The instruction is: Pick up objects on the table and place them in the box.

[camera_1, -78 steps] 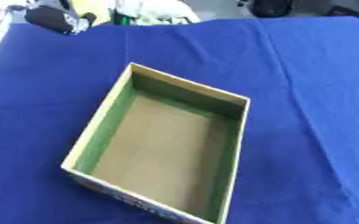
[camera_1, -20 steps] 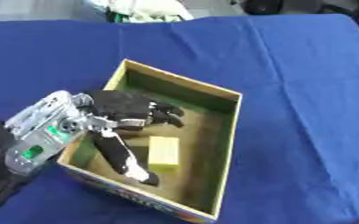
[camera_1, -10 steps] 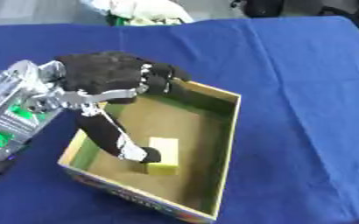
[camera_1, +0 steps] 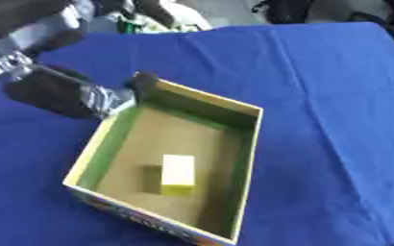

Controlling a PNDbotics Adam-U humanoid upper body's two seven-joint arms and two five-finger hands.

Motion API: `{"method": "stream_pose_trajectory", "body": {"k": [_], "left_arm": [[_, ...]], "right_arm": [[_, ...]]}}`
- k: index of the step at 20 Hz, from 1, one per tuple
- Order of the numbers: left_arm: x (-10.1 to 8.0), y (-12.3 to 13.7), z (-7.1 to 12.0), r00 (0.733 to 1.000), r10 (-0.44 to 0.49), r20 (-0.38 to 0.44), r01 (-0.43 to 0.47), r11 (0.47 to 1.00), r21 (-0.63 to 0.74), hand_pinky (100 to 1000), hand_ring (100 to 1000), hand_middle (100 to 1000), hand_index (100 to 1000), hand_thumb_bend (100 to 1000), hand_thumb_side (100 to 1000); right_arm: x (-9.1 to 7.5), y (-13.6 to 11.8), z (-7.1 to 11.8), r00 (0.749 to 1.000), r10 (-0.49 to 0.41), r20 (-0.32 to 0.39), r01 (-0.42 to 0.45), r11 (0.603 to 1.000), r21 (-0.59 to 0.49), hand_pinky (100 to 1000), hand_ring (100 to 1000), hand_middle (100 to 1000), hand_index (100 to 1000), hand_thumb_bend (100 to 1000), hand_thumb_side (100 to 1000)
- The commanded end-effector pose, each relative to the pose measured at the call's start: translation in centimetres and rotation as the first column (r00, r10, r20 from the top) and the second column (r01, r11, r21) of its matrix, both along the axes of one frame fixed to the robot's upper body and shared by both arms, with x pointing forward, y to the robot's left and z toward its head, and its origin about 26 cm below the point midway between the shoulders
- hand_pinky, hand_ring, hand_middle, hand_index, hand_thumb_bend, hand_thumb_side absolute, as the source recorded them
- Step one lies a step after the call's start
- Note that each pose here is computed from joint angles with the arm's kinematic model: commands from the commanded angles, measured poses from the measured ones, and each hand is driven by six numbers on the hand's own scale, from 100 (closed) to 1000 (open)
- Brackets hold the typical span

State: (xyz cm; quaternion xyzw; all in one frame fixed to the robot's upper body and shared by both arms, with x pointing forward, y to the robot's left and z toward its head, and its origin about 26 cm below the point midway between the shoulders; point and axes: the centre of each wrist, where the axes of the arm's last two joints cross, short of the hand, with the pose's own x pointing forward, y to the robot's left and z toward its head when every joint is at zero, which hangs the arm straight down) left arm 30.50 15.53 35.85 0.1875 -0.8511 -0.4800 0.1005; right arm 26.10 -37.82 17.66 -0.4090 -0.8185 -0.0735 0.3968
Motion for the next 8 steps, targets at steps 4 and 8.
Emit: {"method": "stream_pose_trajectory", "body": {"k": [4, 8], "left_arm": [[-0.8, 6.5, 0.1, 0.996, 0.06, 0.062, -0.038, 0.951, -0.306, 772, 887, 928, 799, 194, 672], [-0.6, 9.9, -1.4, 0.989, 0.132, 0.071, -0.088, 0.894, -0.438, 774, 886, 934, 792, 231, 694]], "right_arm": [[-0.2, -0.3, 1.7, 0.997, -0.009, 0.07, 0.015, 0.997, -0.081, 597, 635, 554, 800, 100, 1000], [-0.1, -0.2, 1.9, 0.997, -0.013, 0.082, 0.02, 0.996, -0.092, 598, 635, 554, 799, 100, 1000]]}}
